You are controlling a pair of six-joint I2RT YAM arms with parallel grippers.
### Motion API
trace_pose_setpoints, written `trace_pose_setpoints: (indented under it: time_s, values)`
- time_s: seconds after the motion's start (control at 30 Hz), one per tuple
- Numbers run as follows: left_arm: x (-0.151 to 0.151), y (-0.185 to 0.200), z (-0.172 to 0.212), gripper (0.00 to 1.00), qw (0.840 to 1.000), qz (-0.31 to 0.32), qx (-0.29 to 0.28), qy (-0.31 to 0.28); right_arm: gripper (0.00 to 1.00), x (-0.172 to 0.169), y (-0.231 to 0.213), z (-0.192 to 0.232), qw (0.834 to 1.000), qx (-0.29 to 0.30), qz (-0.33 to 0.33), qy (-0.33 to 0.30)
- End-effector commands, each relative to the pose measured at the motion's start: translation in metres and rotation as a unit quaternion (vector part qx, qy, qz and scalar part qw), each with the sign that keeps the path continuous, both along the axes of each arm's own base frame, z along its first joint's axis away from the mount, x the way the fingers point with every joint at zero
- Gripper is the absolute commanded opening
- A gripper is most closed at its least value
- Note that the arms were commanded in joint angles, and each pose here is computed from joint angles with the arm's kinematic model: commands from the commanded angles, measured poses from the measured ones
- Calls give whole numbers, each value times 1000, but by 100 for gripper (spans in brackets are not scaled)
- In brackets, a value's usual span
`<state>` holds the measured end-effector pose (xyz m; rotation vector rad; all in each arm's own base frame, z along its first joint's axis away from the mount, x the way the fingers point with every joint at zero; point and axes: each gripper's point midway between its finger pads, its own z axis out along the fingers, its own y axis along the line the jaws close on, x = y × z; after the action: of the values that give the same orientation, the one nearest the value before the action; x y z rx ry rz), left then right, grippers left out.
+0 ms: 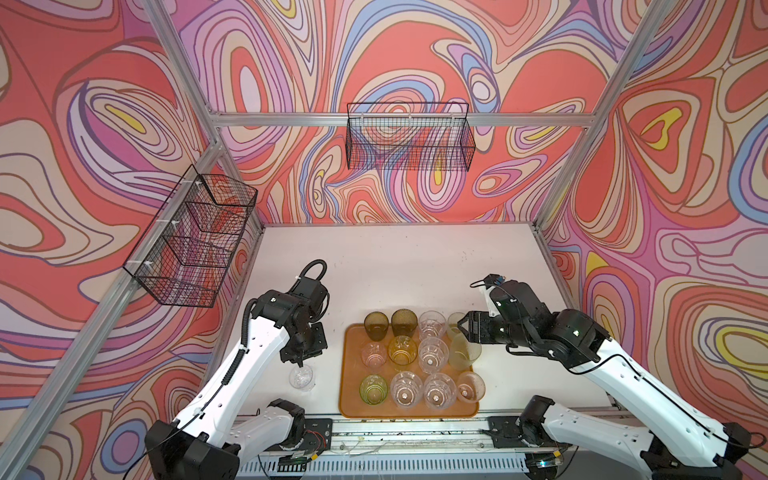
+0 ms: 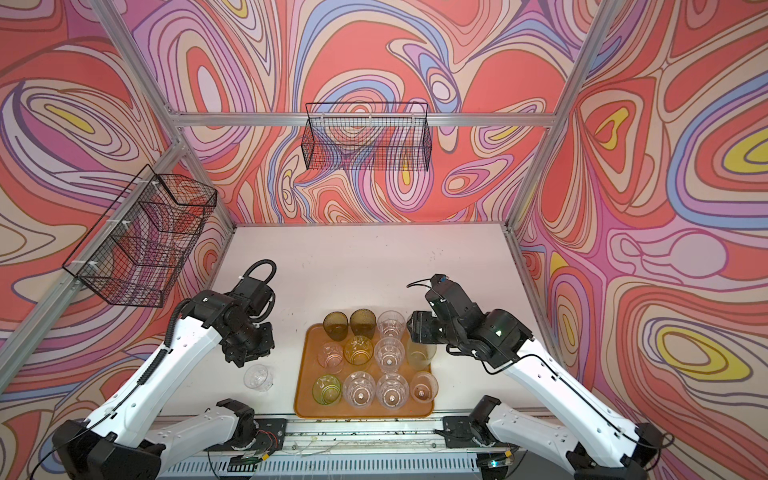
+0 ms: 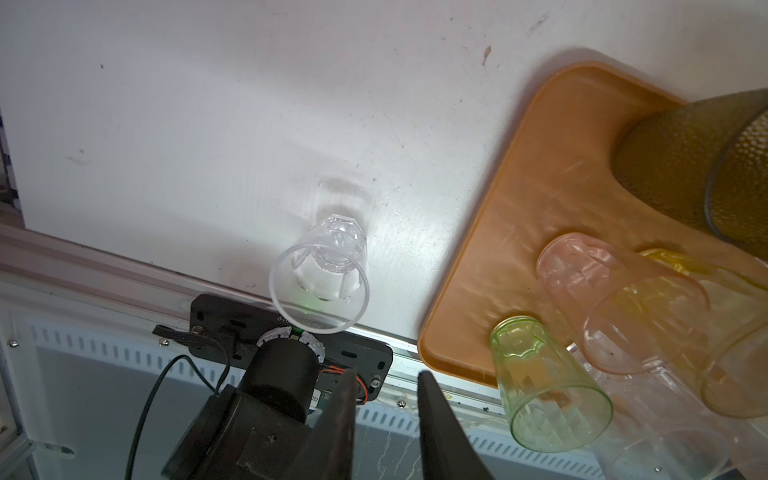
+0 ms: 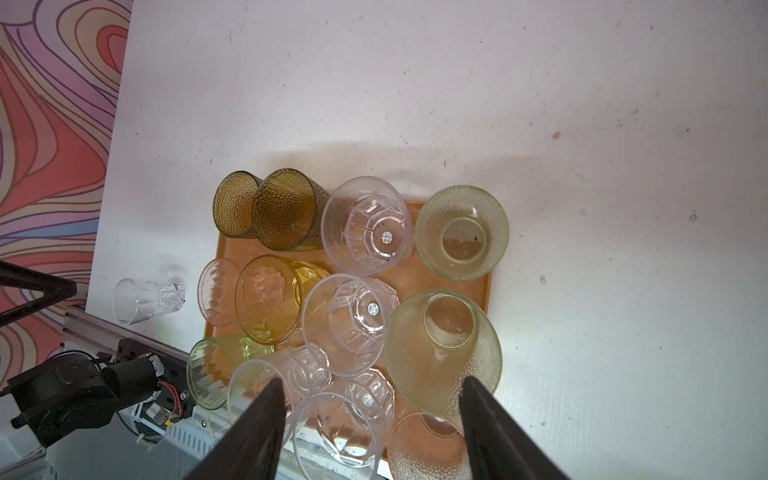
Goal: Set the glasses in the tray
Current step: 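Open the left gripper and move it over the clear glass beside the tray, then lower the left gripper onto the clear glass rim and close it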
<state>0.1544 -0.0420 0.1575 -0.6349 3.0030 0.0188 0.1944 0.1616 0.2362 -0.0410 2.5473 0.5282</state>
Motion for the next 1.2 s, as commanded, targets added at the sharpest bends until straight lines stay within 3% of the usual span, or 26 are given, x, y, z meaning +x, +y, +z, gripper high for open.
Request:
trace_pose_setpoints:
  time_s: [0.0, 0.8, 1.17]
  values:
    - [-20, 19, -2, 30, 998, 47, 18, 30, 68, 1, -5, 1, 1000, -2, -6, -10]
    - [-46, 37, -47, 32, 976, 182, -49, 110, 69, 1, -3, -9, 1000, -11, 11, -14]
    - [-54, 42, -47, 33, 964, 221, -44, 139, 70, 7, -1, -9, 999, -23, 17, -20]
